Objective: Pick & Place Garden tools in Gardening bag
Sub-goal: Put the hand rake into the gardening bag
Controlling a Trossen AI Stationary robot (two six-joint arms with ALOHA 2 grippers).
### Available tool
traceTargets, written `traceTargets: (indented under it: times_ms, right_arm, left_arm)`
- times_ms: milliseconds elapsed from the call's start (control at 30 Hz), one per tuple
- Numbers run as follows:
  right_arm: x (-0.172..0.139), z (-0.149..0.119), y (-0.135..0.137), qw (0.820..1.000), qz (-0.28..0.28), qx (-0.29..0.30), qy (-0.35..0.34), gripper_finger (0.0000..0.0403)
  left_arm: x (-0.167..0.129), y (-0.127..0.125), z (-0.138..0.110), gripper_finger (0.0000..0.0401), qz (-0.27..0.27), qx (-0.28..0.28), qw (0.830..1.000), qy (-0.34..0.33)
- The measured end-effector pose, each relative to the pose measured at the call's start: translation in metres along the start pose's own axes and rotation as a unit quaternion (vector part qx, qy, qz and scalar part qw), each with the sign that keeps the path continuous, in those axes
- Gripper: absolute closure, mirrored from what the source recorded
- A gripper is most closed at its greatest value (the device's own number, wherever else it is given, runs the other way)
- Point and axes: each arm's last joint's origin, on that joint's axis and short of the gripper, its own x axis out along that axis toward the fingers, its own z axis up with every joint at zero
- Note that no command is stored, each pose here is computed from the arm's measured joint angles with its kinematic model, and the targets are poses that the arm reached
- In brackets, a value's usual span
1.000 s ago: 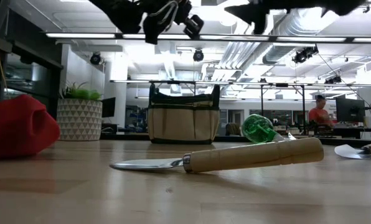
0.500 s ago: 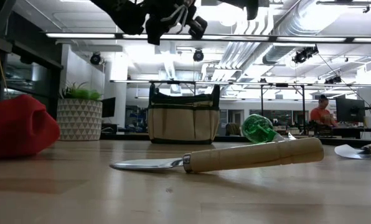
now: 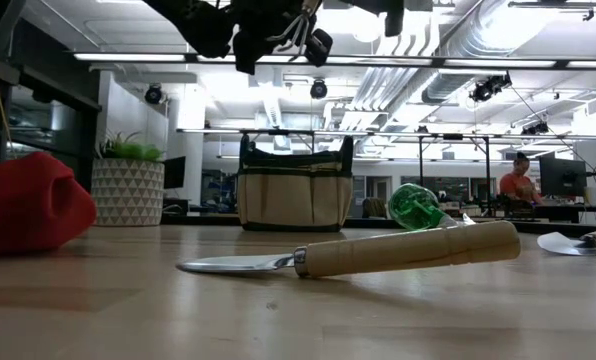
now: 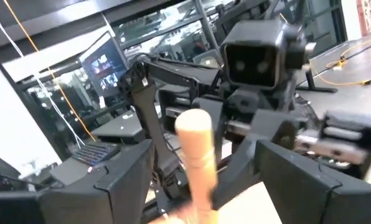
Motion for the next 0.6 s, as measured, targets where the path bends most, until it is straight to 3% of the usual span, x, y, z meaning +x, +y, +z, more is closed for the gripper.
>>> traceTargets:
  times_ms: [167,600]
  right_arm:
    - [0.0048,-0.0036,0.0005,1.000,0.002,0.026,-0.012,0.0139]
    - [0.0040,-0.0017,-0.0008,0.999,-0.018,0.016,-0.022,0.0224]
  left_arm:
    - [-0.0001,0.0000,0.0000,0.0334,0.000,-0.001,1.000,0.000]
    - [-0.0001,0.0001,-0.0004,0.0334,0.000,-0.004,1.000,0.000]
